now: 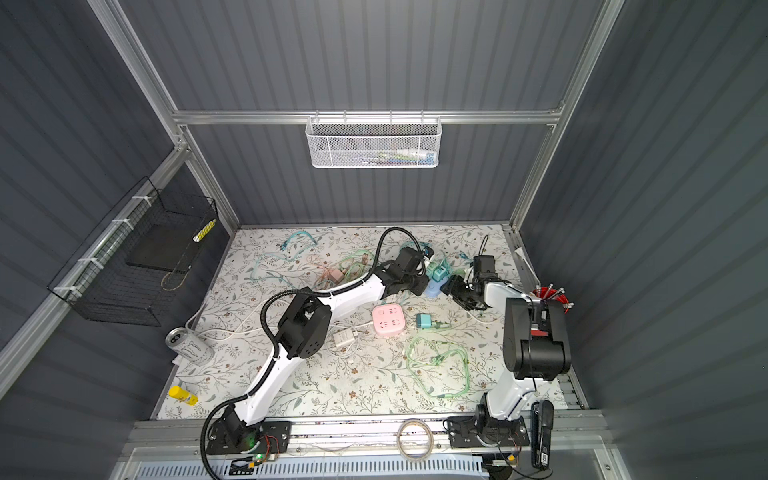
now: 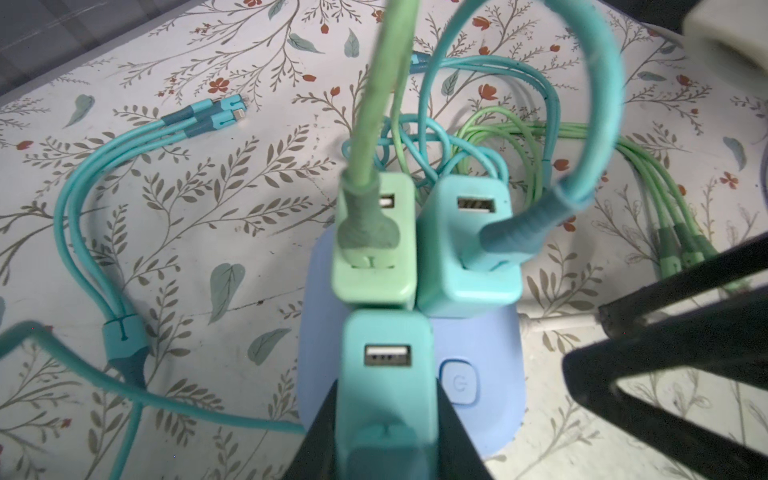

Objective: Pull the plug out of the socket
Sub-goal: 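Lower the left gripper onto the nearest teal charger while the right reaches the hub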

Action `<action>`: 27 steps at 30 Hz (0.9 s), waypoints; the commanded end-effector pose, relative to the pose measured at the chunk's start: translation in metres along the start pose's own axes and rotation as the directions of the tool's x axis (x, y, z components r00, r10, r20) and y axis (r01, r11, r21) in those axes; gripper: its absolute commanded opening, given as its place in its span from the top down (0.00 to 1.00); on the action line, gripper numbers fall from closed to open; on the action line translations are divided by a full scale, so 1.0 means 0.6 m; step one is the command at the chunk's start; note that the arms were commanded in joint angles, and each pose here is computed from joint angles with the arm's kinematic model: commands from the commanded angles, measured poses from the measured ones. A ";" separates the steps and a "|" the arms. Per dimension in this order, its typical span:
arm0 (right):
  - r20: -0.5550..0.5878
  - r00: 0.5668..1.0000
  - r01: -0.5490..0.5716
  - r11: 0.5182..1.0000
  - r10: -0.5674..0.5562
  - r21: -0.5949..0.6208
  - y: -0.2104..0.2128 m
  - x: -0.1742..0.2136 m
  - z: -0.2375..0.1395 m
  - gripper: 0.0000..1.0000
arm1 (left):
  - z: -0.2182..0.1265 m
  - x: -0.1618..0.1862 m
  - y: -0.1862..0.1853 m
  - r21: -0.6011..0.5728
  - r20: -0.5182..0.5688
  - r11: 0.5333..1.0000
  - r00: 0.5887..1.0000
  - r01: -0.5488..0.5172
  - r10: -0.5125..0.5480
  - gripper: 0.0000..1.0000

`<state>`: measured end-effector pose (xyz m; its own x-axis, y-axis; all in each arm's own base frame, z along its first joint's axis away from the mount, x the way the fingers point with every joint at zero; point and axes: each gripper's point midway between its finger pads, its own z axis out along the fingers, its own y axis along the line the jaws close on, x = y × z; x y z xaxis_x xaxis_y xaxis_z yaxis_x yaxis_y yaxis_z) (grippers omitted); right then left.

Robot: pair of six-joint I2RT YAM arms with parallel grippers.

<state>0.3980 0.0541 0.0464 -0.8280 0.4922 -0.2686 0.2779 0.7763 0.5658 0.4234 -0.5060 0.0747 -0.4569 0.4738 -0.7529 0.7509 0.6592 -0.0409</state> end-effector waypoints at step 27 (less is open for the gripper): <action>0.047 0.999 0.002 0.999 -0.005 0.049 0.011 -0.019 -0.008 0.42 | -0.008 0.061 -0.084 0.090 -0.131 0.993 0.987 -0.080 0.092 0.78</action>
<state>0.4055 0.0542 0.0439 -0.8119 0.5288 -0.2474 0.3347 0.7688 0.5449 0.4045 -0.5105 0.0745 -0.4324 0.5136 -0.7411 0.7783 0.6276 -0.0192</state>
